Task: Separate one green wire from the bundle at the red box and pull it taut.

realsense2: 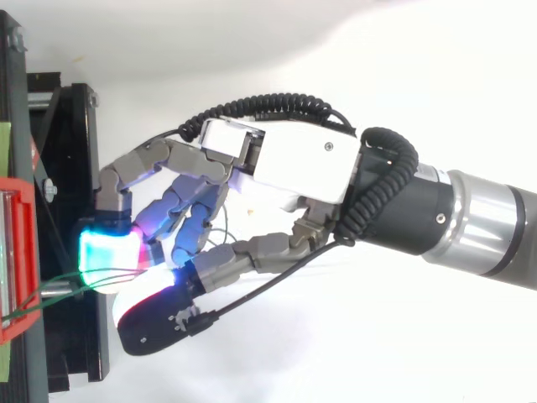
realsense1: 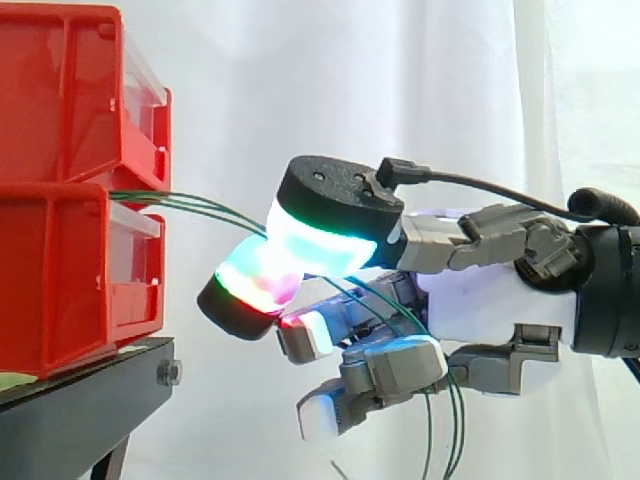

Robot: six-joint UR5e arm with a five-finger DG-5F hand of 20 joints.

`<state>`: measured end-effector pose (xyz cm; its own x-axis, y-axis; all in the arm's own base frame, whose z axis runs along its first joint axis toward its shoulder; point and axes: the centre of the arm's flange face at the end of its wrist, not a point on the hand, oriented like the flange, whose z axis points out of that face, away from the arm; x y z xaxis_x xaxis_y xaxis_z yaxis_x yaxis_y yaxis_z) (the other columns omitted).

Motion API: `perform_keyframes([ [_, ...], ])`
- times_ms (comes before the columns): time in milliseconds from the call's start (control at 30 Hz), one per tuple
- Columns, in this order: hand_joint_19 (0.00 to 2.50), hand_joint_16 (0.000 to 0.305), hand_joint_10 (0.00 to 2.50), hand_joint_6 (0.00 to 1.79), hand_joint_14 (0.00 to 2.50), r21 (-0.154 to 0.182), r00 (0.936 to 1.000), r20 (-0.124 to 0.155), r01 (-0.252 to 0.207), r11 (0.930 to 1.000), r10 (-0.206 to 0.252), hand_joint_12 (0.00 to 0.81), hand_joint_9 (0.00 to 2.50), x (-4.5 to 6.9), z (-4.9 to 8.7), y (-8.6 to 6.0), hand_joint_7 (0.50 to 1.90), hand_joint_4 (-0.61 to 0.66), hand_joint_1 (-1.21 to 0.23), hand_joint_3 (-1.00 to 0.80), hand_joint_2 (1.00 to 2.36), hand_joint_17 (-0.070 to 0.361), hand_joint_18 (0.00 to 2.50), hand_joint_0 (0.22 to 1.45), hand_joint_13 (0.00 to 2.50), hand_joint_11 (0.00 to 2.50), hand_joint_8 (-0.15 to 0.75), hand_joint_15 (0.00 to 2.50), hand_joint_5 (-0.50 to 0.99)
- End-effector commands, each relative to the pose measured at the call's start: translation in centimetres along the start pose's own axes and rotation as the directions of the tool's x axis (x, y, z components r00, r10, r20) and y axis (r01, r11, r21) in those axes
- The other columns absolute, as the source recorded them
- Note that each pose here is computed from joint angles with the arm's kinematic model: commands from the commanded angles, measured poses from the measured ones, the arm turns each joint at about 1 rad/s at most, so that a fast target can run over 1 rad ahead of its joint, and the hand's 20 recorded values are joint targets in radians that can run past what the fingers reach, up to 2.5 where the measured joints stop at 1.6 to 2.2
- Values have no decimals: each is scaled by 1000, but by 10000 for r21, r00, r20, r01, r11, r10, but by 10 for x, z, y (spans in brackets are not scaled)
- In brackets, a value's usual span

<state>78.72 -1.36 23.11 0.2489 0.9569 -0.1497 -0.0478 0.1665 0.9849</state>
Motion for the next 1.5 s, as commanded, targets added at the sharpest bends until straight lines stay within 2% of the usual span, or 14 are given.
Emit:
perform_keyframes([
  [0,477,54,15,890,15,460,9998,-108,156,9988,-151,323,977,-4,-3,7,998,177,-858,-500,1000,121,898,723,1433,1144,302,1470,-221],
  [67,469,53,18,892,14,676,9996,-155,264,9974,-255,320,979,-5,-6,7,996,183,-855,-500,1000,120,900,725,1434,1145,302,1471,-218],
  [267,506,54,16,884,12,770,9994,-176,312,9965,-299,335,996,-6,-7,9,999,193,-789,-500,1000,122,903,577,1443,1152,313,1486,-214],
  [367,512,55,14,877,11,716,9995,-164,285,9970,-274,341,998,-7,-7,14,995,198,-765,-500,1000,125,909,550,1445,1140,313,1475,-213],
  [500,519,57,15,870,11,703,9995,-162,293,9971,-283,337,1001,-8,-8,18,996,197,-678,-500,1000,127,907,539,1445,1132,319,1474,-213],
  [667,539,55,15,862,11,692,9995,-144,287,9972,-277,321,1012,-9,-8,20,1014,181,-607,-452,1004,123,888,590,1436,1130,312,1455,-211],
  [933,531,55,16,865,12,705,9994,-148,309,9970,-299,318,994,-11,-9,25,1051,170,-710,-296,1015,123,884,619,1422,1132,306,1463,-212],
  [1167,500,54,16,876,13,958,9989,-221,423,9945,-403,320,976,-12,-12,26,1012,166,-815,-372,1011,122,885,669,1406,1136,304,1452,-217],
  [1333,496,54,16,879,16,985,9989,-226,421,9942,-401,325,975,-12,-13,25,990,173,-825,-444,1004,121,886,690,1410,1136,300,1457,-217],
  [1367,499,53,15,880,15,985,9989,-226,421,9942,-401,326,992,-12,-13,25,996,177,-813,-500,1000,120,886,675,1412,1143,301,1451,-214],
  [1467,513,53,16,880,14,985,9989,-226,421,9942,-401,330,1000,-12,-13,25,1004,179,-787,-500,1000,119,894,635,1433,1147,307,1460,-213],
])
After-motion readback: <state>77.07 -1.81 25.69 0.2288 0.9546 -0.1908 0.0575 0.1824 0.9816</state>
